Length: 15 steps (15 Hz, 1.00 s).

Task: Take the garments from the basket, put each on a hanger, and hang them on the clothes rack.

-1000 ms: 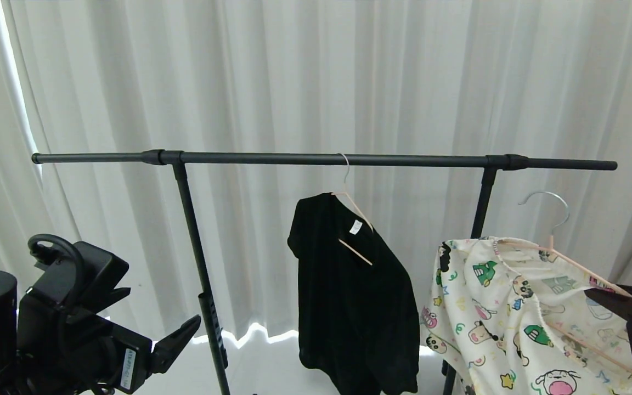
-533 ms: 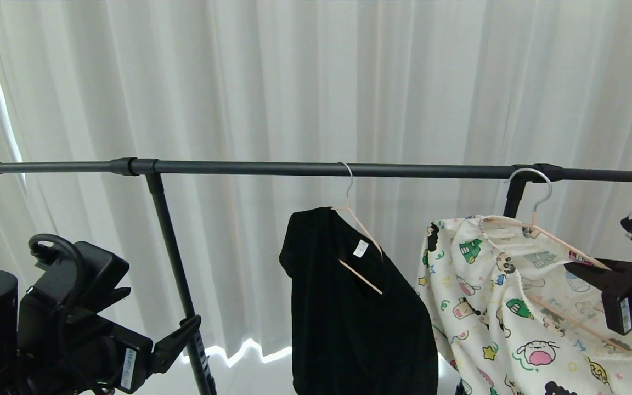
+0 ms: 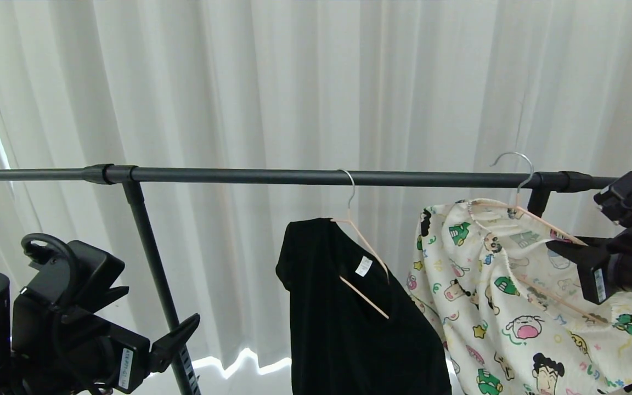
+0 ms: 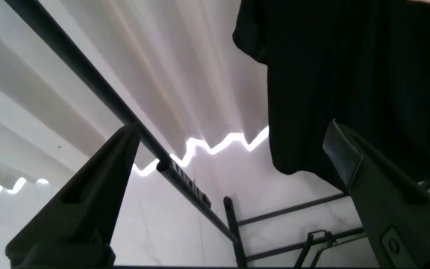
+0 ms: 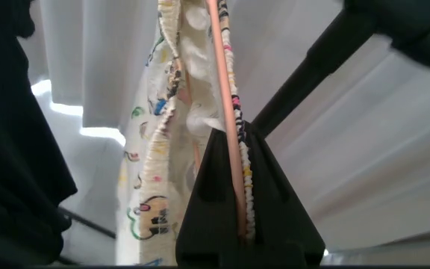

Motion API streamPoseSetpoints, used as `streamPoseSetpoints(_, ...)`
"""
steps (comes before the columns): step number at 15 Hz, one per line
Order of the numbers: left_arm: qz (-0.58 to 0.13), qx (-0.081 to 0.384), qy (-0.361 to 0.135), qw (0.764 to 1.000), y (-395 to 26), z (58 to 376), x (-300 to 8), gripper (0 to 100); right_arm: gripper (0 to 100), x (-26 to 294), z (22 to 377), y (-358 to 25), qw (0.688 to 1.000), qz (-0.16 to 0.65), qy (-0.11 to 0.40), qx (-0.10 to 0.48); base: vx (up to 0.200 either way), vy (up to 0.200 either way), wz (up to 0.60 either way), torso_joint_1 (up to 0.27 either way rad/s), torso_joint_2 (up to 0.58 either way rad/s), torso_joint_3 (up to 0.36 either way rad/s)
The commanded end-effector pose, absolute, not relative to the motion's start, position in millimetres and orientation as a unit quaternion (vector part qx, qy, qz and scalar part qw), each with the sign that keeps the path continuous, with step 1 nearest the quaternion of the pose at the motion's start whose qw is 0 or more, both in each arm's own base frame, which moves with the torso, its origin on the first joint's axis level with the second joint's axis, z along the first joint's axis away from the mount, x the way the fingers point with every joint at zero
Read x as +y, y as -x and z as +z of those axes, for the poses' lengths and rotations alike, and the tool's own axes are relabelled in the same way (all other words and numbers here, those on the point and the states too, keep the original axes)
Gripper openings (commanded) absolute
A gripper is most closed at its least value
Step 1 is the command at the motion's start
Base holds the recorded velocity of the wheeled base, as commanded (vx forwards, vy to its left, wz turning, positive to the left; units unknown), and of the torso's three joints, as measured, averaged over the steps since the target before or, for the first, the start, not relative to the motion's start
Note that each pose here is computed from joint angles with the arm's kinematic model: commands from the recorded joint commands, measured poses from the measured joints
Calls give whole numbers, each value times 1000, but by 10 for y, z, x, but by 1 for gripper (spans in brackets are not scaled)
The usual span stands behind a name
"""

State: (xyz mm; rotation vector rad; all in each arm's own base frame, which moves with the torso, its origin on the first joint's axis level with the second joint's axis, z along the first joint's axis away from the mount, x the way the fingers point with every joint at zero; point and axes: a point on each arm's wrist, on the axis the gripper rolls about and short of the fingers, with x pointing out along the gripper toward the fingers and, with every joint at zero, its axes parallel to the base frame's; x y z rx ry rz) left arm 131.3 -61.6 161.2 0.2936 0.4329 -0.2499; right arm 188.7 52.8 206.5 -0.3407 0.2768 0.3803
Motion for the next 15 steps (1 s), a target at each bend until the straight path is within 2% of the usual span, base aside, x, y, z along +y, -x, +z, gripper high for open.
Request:
streamPoseSetpoints(1, -123, 213, -145, 958, -1311, 1610, -615, 100, 0, 561, 2057, -2031, 958, 186, 164, 146, 0, 0, 0, 0, 0, 0)
streamPoseSetpoints(3, -123, 212, -144, 959, -1310, 1616, -614, 100, 0, 611, 2086, -2211, 961, 180, 146, 151, 0, 0, 0, 0, 0, 0)
streamPoseSetpoints(8, -123, 211, -144, 959, -1304, 1616, -611, 100, 0, 703, 1850, -2385, 952, 174, 155, 201, 0, 0, 0, 0, 0, 0)
streamPoseSetpoints(10, -127, 214, -146, 957, -1292, 1598, -620, 100, 0, 720, 1754, -2439, 950, 167, 143, 221, 0, 0, 0, 0, 0, 0)
streamPoseSetpoints(15, -137, 214, -148, 956, -1284, 1595, -648, 100, 0, 747, 1770, -2459, 953, 168, 136, 213, 0, 0, 0, 0, 0, 0)
